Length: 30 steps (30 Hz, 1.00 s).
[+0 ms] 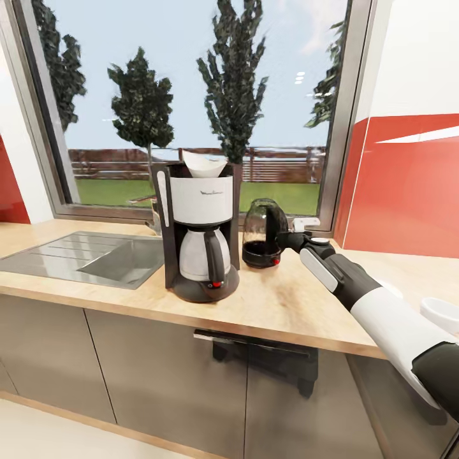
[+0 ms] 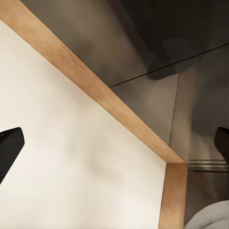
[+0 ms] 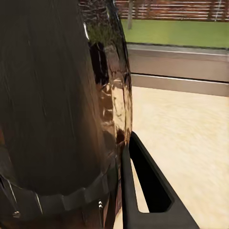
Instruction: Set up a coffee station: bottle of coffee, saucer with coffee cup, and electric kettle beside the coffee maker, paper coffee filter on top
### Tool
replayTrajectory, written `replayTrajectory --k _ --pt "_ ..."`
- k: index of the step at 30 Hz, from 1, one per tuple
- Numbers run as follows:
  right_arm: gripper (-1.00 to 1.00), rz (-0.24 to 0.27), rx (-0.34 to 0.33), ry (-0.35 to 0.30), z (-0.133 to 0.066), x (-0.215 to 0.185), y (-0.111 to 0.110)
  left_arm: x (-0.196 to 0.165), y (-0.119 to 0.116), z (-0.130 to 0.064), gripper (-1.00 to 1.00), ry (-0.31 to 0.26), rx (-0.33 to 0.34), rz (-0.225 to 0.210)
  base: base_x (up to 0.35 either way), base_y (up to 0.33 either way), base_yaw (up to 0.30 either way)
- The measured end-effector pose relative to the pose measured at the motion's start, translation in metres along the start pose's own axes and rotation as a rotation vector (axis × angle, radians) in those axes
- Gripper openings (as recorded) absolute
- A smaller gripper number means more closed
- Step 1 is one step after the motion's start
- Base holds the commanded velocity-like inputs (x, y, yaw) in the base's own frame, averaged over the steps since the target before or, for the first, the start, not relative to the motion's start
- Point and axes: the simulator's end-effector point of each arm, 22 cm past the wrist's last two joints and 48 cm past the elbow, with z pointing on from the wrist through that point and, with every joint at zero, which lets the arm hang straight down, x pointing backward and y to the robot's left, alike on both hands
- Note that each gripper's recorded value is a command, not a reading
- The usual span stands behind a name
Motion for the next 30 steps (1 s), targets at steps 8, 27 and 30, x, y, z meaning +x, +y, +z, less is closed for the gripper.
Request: replayTrajectory --k 8,27,30 --pt "-1.00 0.000 0.000 0.000 0.0000 0.0001 -0.0001 0.0000 -0.0001 0.0000 1.00 0.000 0.000 -0.001 0.020 0.000 0.001" --pt "-1.00 0.000 0.000 0.000 0.0000 0.0001 -0.0001 -0.0001 -0.0002 0.0000 1.00 -0.001 0.001 -0.002 0.030 0.000 0.020" --pt "-1.00 0.000 0.000 0.000 0.0000 0.0001 -0.0001 -0.0001 0.0001 0.0000 1.00 -0.001 0.000 -0.002 0.000 0.000 0.015"
